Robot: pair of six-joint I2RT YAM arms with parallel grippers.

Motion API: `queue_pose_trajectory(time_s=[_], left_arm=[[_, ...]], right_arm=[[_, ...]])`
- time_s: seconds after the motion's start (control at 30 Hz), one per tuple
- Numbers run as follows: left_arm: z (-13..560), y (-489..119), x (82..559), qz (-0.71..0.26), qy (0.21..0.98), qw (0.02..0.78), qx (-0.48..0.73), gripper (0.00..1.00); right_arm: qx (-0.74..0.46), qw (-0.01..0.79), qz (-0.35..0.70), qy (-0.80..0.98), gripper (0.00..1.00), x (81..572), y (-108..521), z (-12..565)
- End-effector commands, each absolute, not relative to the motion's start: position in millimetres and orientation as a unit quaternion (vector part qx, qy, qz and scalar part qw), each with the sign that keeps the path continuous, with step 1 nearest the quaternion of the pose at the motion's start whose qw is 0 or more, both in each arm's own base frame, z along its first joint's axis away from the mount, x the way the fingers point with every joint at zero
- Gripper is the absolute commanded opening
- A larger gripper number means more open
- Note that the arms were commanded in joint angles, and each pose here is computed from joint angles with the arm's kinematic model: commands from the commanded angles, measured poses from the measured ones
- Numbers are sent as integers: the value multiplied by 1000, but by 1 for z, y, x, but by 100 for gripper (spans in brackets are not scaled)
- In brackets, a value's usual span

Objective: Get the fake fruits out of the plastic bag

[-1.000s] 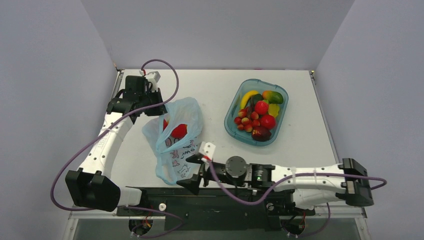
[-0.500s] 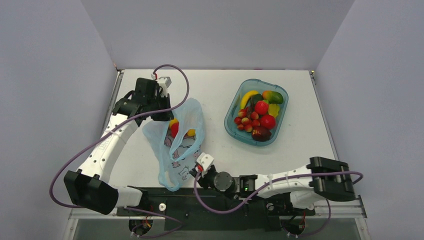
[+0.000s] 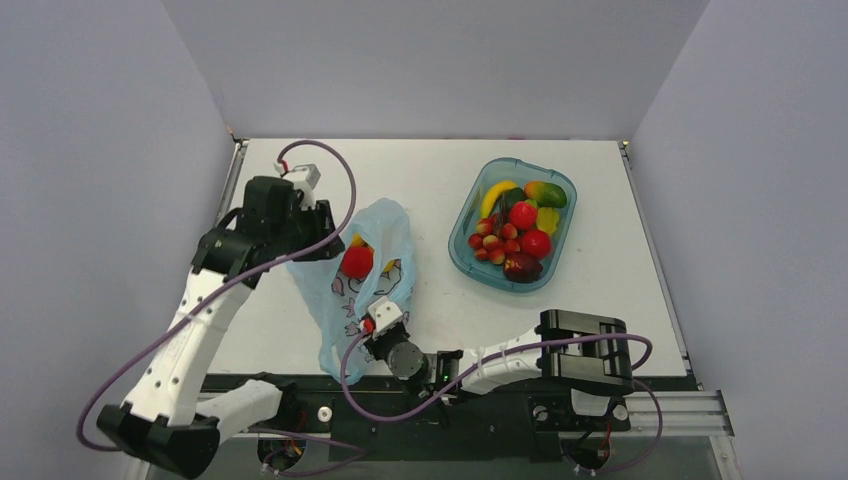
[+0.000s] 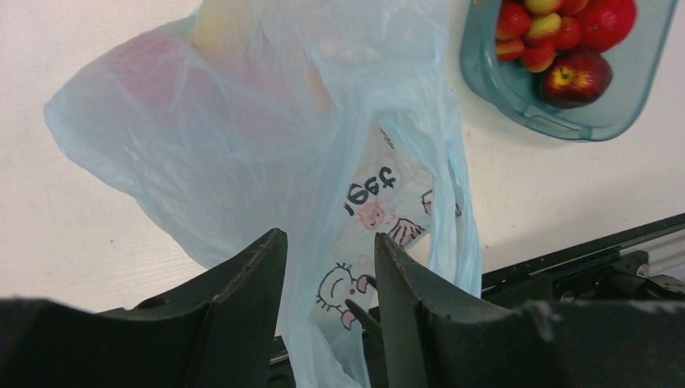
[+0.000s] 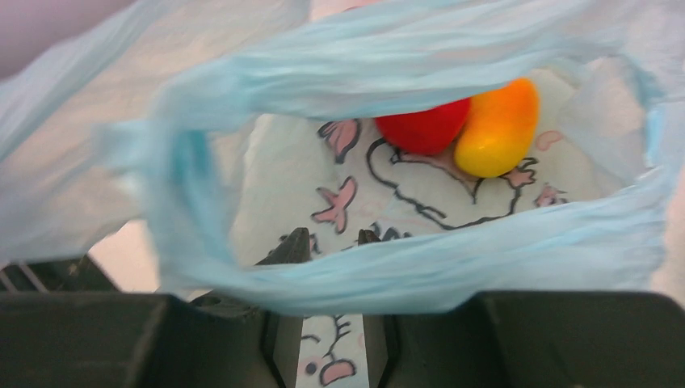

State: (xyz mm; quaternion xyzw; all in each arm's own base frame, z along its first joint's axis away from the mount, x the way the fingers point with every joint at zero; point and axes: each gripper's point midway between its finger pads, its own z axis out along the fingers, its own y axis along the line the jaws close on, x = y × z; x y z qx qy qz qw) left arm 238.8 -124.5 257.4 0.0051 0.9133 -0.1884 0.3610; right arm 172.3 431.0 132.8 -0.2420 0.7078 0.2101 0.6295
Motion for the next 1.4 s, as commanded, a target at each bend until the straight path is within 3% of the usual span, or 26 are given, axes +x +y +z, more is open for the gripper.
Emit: queue_pose_trajectory(time_s=[0.0, 0.2, 0.33, 0.4, 0.43, 0.47, 0.5, 0.53, 0.77, 0.9, 1.07, 1.27, 1.37], left_arm=[[233, -130, 199, -211, 914, 344, -40, 46], [201, -153, 174, -278, 902, 325, -57, 50], [170, -155, 168, -257, 923, 284, -39, 51], [164, -157, 167, -254, 927, 275, -21, 38], [161, -155, 168, -245, 930, 274, -20, 19], [159, -151, 167, -233, 934, 272, -16, 8], [158, -148, 169, -223, 935, 275, -16, 0], [159, -146, 169, -219, 935, 277, -7, 0], [171, -135, 178, -192, 930, 313, -2, 0], [195, -138, 170, -233, 910, 342, -5, 0], [202, -184, 151, -363, 887, 285, 12, 33], [226, -220, 152, -452, 839, 301, -16, 41], [227, -229, 152, -437, 846, 304, -23, 45]], right_arm=[[-163, 661, 232, 695, 27, 190, 419, 176], [-153, 665, 226, 695, 29, 200, 410, 179], [-116, 676, 185, 704, 29, 216, 393, 181], [-81, 683, 154, 709, 29, 223, 376, 182], [-53, 688, 132, 711, 29, 230, 362, 183], [-39, 688, 120, 715, 29, 234, 354, 180], [-16, 691, 99, 716, 29, 242, 341, 180], [-11, 690, 87, 719, 29, 246, 334, 177], [-22, 691, 27, 722, 29, 287, 301, 164], [-60, 690, 22, 721, 29, 297, 298, 157], [-115, 666, 106, 729, 32, 288, 328, 167], [-114, 620, 216, 746, 39, 258, 338, 180], [-103, 606, 253, 748, 46, 247, 334, 186]])
